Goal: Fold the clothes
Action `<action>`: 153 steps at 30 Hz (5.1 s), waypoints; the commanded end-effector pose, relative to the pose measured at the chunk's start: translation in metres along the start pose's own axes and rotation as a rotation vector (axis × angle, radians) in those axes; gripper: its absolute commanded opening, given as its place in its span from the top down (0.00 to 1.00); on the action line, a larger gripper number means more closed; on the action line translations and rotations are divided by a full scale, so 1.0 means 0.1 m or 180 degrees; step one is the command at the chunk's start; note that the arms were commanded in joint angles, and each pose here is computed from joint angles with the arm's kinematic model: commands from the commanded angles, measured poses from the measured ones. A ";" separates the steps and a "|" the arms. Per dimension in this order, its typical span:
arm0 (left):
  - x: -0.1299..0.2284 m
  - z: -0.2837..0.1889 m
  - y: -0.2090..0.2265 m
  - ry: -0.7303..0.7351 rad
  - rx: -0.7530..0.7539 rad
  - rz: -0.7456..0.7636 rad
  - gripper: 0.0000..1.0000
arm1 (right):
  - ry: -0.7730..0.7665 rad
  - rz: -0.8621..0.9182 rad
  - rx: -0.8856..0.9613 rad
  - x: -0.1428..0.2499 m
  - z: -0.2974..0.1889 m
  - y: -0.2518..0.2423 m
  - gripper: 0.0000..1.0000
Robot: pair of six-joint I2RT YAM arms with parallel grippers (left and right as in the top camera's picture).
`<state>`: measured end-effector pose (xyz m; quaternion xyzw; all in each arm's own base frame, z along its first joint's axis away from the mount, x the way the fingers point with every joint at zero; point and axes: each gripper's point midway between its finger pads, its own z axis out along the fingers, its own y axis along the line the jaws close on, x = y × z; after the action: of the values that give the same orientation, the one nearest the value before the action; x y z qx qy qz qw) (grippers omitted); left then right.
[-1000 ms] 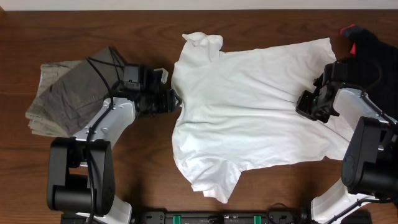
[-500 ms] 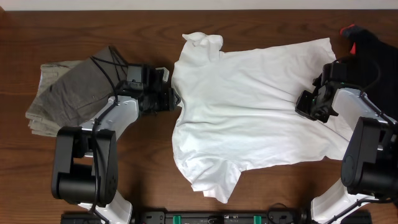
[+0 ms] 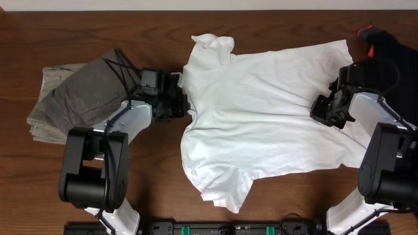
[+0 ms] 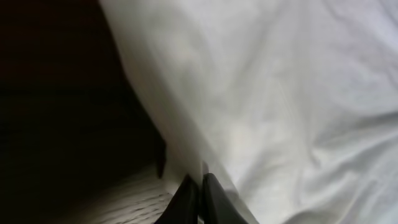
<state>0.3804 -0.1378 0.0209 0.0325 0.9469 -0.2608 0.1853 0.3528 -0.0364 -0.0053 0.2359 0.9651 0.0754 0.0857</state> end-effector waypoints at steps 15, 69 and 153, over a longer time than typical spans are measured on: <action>-0.60 -0.63 0.44 -0.0496 -0.0238 -0.0265 0.86 | 0.0258 0.0037 0.0358 0.27 0.25 -0.23 0.90; 0.93 -1.04 0.61 0.1174 -0.1231 -0.0682 0.83 | 0.0404 -0.0057 0.0425 0.38 0.23 -0.28 0.84; 0.01 -0.48 -0.28 0.0812 -0.0921 0.0758 0.78 | 0.0720 0.0004 -0.0546 0.65 -0.39 -0.10 0.54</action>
<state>0.3510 -0.1508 0.0848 0.1561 0.9742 -0.1292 0.0995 0.2801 -0.0259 0.0182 0.2255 0.9616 0.1559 -0.0107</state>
